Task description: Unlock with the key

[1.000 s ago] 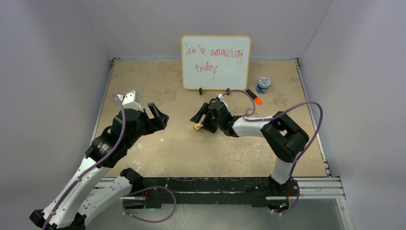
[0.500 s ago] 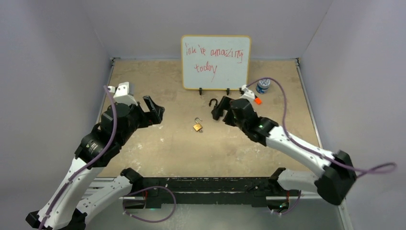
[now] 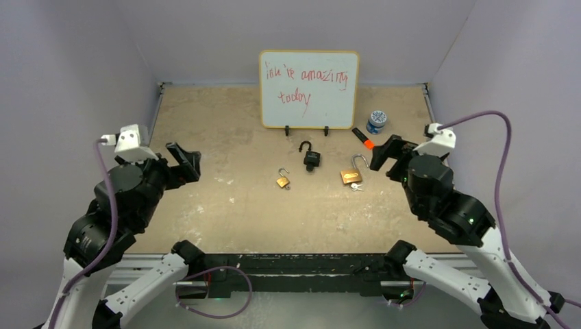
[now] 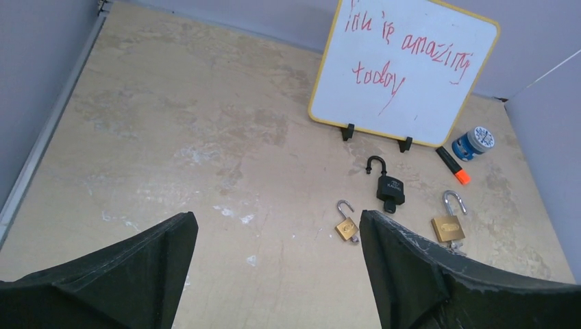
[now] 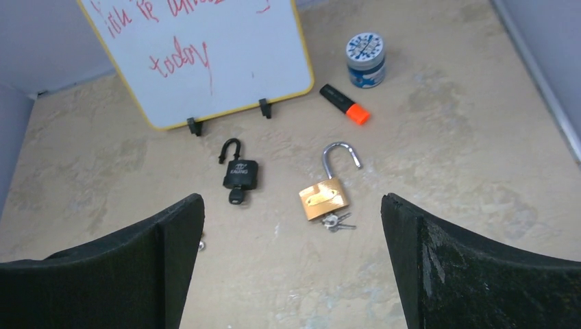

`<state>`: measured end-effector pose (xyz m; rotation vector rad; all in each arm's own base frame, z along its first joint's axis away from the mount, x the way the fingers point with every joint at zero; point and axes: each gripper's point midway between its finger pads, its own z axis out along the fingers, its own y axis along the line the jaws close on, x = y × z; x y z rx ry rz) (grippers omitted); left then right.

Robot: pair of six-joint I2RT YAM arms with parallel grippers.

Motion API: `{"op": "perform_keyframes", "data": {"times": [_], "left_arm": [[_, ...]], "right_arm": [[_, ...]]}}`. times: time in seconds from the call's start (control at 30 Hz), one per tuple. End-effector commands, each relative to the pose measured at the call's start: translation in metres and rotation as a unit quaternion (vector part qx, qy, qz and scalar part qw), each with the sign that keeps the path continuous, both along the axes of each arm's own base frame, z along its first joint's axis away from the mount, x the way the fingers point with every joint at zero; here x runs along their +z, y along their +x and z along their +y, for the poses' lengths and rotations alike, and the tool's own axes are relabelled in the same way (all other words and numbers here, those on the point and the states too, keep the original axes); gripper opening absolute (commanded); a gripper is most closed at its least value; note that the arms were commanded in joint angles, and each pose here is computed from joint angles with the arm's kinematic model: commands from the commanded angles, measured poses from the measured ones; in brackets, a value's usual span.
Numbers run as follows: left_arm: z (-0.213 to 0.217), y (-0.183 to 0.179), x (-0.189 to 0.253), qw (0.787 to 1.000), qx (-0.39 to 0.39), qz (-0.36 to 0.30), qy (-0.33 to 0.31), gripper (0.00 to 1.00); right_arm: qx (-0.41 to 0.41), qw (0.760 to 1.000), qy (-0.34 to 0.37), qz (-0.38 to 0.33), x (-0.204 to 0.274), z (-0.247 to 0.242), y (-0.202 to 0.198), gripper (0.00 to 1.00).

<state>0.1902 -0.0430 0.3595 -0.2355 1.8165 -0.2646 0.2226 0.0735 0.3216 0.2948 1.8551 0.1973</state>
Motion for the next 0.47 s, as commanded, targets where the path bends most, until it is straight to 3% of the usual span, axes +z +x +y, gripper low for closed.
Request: {"op": "perform_keyframes", "data": {"times": [0.0,0.2,0.43], "left_arm": [[0.018,-0.015,0.024,1.000,0.010,-0.027,0.014,0.92],[0.026,-0.030,0.032,0.999,0.006,-0.039,-0.002,0.94],[0.031,-0.038,0.033,0.999,0.011,-0.047,-0.015,0.96]], "right_arm": [[-0.033,0.997,-0.055,-0.031,0.027,-0.035,-0.011,0.99],[-0.045,0.996,-0.056,-0.054,0.048,-0.047,-0.016,0.99],[-0.045,0.996,-0.051,-0.048,0.041,-0.045,-0.016,0.99]]}}
